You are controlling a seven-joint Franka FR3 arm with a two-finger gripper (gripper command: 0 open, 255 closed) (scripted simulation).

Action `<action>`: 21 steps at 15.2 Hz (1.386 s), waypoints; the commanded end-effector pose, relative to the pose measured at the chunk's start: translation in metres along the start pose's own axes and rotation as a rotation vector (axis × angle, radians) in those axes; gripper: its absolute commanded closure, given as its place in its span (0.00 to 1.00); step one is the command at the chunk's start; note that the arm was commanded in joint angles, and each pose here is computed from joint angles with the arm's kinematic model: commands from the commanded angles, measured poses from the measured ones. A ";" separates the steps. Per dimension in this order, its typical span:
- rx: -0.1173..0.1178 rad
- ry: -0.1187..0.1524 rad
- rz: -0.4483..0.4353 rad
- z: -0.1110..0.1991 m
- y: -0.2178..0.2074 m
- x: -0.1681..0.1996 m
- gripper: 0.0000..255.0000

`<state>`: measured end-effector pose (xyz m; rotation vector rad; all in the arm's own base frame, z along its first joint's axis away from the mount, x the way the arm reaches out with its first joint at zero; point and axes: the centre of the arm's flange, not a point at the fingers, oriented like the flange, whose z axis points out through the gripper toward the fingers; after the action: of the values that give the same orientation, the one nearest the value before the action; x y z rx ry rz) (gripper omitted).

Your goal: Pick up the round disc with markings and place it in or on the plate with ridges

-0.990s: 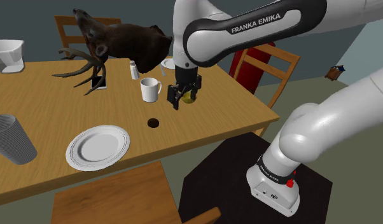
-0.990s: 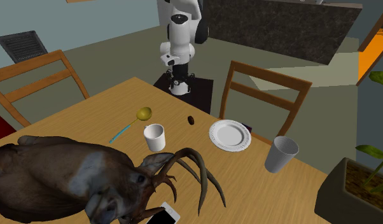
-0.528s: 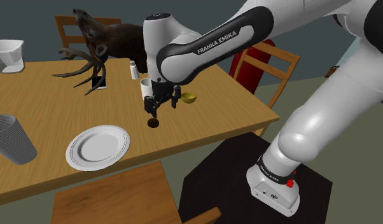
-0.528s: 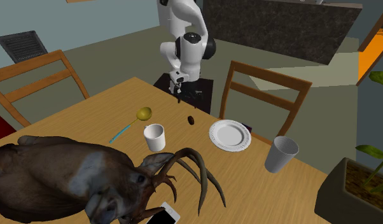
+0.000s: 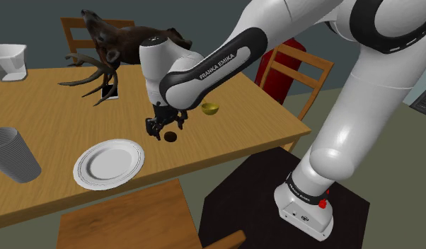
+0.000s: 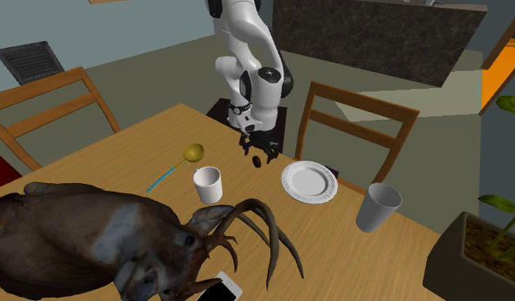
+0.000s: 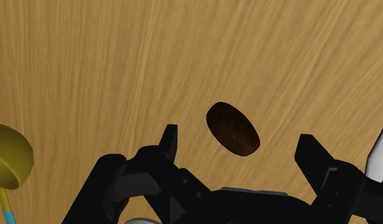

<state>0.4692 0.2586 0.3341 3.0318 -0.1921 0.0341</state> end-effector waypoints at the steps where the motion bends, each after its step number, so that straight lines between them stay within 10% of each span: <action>1: 0.000 0.001 0.001 0.011 0.000 0.000 0.00; 11: 0.000 0.001 0.001 0.024 0.000 0.000 0.00; 12: 0.000 0.001 0.001 0.024 0.000 0.000 1.00; 21: 0.000 0.001 0.001 0.024 0.000 0.000 1.00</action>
<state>0.4697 0.2566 0.3100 3.0318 -0.1932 0.0355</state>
